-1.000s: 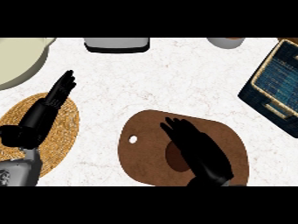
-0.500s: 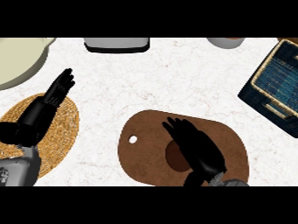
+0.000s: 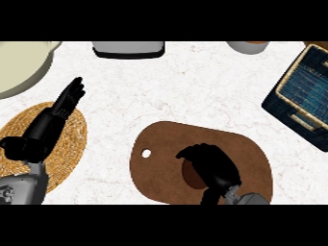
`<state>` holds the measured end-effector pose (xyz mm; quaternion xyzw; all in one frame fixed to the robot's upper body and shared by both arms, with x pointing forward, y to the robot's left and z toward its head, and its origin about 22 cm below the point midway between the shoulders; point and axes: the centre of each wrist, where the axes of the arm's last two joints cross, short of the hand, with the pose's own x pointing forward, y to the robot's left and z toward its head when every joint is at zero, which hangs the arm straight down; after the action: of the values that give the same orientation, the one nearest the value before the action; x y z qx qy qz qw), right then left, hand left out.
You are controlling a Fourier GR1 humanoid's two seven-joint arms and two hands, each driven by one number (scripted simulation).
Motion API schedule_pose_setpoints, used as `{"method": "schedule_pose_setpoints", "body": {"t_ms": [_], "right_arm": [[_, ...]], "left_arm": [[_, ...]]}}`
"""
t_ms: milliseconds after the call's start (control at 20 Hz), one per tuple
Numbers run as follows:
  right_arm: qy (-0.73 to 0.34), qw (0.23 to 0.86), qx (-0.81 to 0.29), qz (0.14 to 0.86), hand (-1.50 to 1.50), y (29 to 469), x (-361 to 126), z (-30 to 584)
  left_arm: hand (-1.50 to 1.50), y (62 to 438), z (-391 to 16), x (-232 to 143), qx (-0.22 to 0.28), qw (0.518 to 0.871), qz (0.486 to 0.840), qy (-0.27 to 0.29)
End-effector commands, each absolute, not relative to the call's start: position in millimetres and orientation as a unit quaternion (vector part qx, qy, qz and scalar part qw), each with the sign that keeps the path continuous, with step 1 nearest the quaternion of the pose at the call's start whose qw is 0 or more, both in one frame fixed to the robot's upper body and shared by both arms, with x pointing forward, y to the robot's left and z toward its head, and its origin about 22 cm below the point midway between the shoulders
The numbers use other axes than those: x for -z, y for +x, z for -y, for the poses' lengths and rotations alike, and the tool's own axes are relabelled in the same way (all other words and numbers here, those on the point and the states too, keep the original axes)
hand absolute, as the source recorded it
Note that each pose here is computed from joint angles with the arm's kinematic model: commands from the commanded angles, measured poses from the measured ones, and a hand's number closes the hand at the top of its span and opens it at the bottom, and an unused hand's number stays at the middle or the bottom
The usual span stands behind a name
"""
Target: Pick the cupcake from the cutting board and place it in the basket
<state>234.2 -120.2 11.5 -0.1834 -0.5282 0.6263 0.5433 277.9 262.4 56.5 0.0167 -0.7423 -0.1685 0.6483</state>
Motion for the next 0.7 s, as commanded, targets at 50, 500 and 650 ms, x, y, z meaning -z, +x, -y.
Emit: {"method": "schedule_pose_setpoints", "body": {"t_ms": [50,500,650], "right_arm": [[-0.176,0.539,-0.639,0.519,1.5,234.3,-2.4,125.3],[-0.244,0.511,-0.638,0.521,1.5,240.1,-3.1,125.7],[-0.347,0.628,-0.523,0.46,1.5,265.8,-12.6,135.7]], "left_arm": [[0.0,292.7,-260.0,-65.9,0.164,0.655,0.737,0.017],[0.0,275.9,-248.6,-59.6,0.17,0.649,0.741,0.021],[0.0,276.1,-268.7,-60.0,0.169,0.645,0.745,0.022]]}}
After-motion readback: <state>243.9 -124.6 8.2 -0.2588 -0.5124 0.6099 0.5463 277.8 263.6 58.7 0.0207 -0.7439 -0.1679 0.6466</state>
